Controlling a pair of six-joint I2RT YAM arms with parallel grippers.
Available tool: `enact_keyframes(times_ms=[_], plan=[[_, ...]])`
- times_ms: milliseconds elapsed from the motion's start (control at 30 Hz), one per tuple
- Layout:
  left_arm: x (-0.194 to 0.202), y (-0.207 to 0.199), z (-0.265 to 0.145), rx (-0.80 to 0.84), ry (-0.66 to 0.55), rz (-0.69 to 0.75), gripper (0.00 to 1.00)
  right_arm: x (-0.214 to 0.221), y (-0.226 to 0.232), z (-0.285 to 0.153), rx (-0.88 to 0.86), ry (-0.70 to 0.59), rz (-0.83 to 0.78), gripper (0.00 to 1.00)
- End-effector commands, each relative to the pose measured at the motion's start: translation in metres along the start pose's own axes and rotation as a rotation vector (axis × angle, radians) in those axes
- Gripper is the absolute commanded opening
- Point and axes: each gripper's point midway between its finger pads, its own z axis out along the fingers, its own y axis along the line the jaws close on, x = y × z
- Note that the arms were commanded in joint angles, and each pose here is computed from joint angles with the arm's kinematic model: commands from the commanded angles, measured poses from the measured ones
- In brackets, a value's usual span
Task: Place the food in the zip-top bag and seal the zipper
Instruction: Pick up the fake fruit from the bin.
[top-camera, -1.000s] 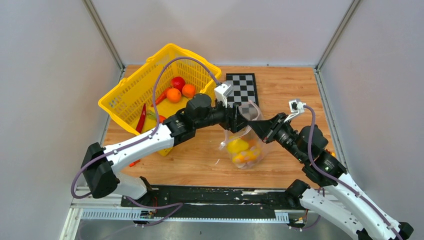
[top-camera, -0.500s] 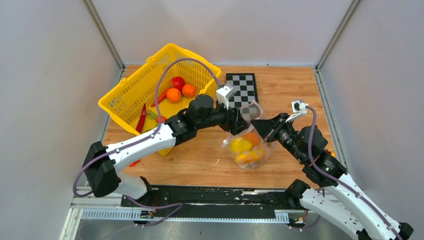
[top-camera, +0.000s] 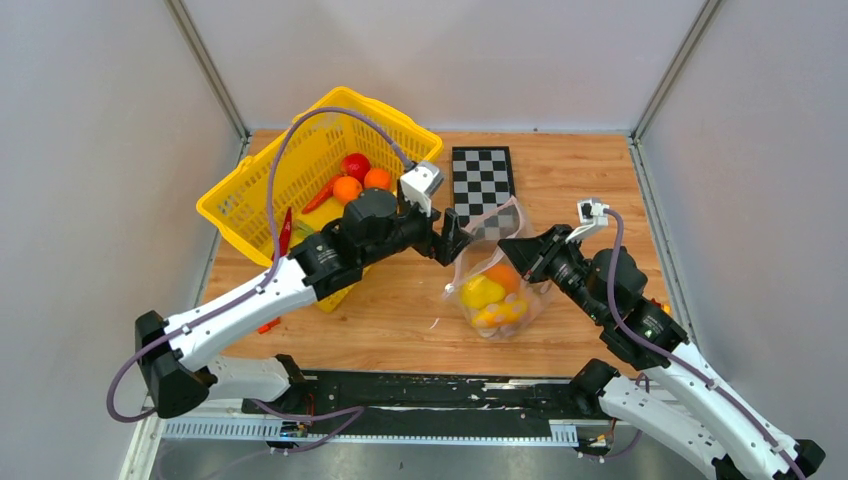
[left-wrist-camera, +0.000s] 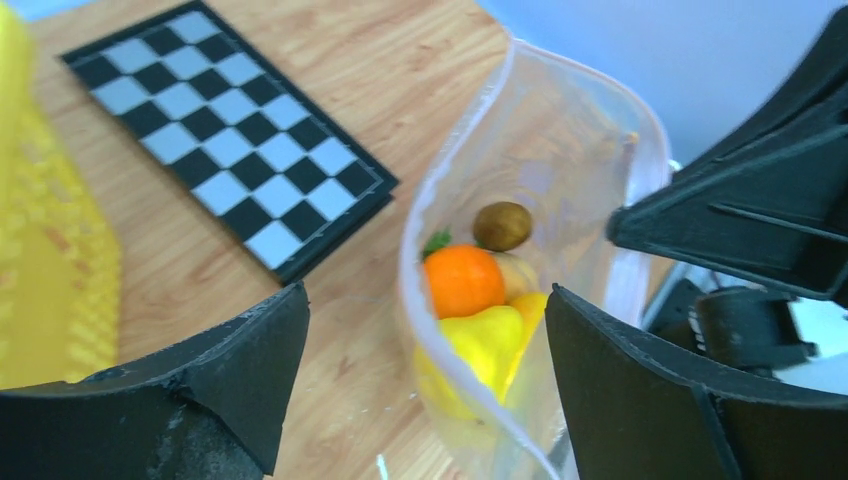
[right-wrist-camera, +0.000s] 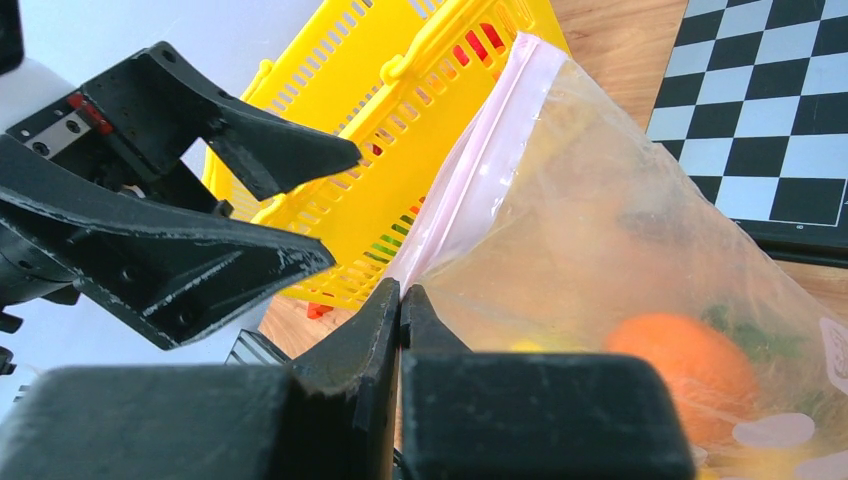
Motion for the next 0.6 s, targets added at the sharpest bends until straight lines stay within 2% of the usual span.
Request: enact_keyframes(times_ms=[0,67,233,567], plan=[[-0.036,0.034,-0.029,-0.201,-0.095,0.069,0.96,-0.010,0.007,-0.001,-0.022,-0.029,0.004,0.00],[-0.044,0.053,-0.038,-0.275,-0.118,0.063,1.00,-0.010,0.009,-0.001,-0.026,-0.029,0.004,0.00],[-0.057,0.107,-0.058,-0.443,-0.157,-0.003,1.00,-0.011,0.010,-0.001,-0.031,-0.028,0.005,0.00],[-0.040,0.206,-0.069,-0.657,-0.115,-0.197,1.00,-0.012,0.011,-0.003,-0.034,-0.030,0.000,0.00]])
